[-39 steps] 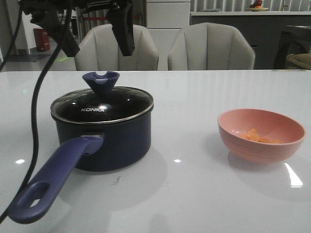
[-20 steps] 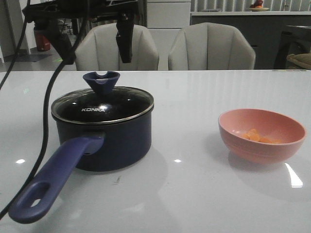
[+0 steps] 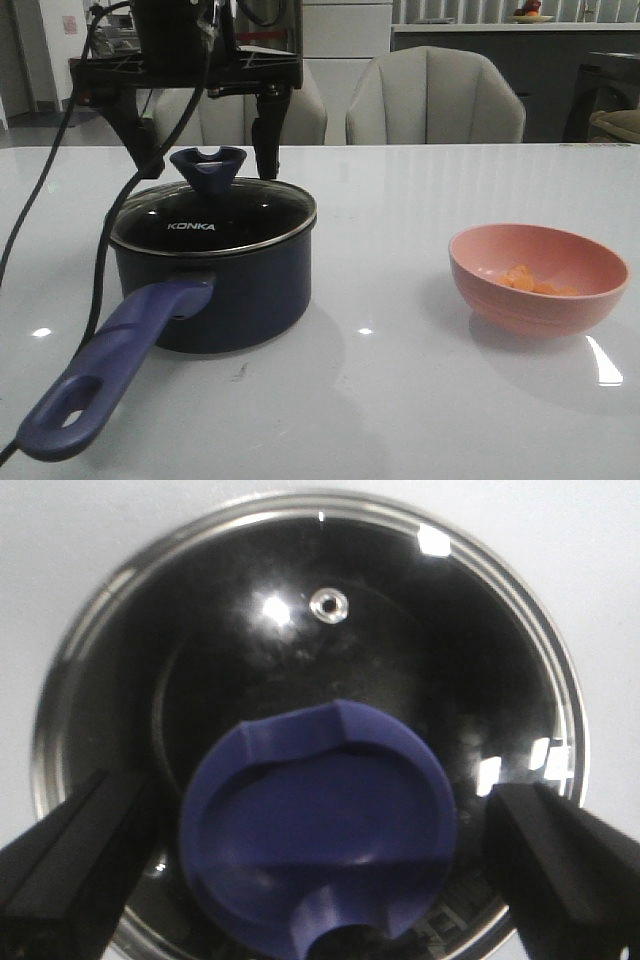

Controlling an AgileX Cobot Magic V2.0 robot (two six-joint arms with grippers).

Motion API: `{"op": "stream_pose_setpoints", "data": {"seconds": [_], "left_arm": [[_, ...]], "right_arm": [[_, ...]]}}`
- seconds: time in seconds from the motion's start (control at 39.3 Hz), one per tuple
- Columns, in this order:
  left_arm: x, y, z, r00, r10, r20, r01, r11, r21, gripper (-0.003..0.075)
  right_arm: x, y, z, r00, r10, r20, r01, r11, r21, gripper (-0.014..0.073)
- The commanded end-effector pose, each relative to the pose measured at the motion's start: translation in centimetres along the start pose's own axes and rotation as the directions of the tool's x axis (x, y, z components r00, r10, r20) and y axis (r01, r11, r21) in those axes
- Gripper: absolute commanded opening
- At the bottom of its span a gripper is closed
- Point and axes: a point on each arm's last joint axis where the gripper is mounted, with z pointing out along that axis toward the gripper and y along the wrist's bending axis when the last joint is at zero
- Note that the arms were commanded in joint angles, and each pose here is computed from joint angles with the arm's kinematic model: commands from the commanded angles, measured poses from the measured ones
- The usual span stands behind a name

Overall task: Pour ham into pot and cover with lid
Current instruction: 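Lower the left gripper onto the purple lid knob and grasp it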

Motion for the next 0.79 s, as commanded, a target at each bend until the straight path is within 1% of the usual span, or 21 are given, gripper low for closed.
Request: {"op": "stream_pose_setpoints", "data": {"seconds": [0.0,0.1,0.15,0.28,0.53,0.64,0.76], "left_arm": [[-0.17,-0.54,-2.66,0.998,-0.028,0.055,0.024,0.997,0.077,0.0690],[-0.15,-0.59,-2.15,0.999,-0.028,0.038,0.025,0.997,0.071,0.0685],[-0.19,-0.52,-2.04,0.999,-0.030,0.034,0.027,0.997,0.069,0.0657],[-0.33,-0.29,-1.96,0.998,-0.046,0.039,0.044,0.997,0.057,0.0536],[-0.64,-0.20,-1.96,0.997,-0.051,0.062,0.047,0.997,0.068,0.0284],[-0.85,-0.32,-1.99,0.995,-0.053,0.085,0.046,0.996,0.082,0.0204],[-0.91,-0.35,-2.00,0.994,-0.053,0.091,0.045,0.995,0.086,0.0139]], "right_arm": [[-0.95,-0.03,-0.21,0.995,-0.016,0.097,0.015,1.000,0.004,0.0145],[-0.95,-0.03,-0.21,0.995,-0.016,0.097,0.015,1.000,0.004,0.0145],[-0.95,-0.03,-0.21,0.995,-0.016,0.097,0.015,1.000,0.004,0.0145],[-0.95,-0.03,-0.21,0.995,-0.016,0.097,0.015,1.000,0.004,0.0145],[-0.95,-0.03,-0.21,0.995,-0.016,0.097,0.015,1.000,0.004,0.0145],[-0.95,-0.03,-0.21,0.995,-0.016,0.097,0.015,1.000,0.004,0.0145],[-0.95,-0.03,-0.21,0.995,-0.016,0.097,0.015,1.000,0.004,0.0145]]}}
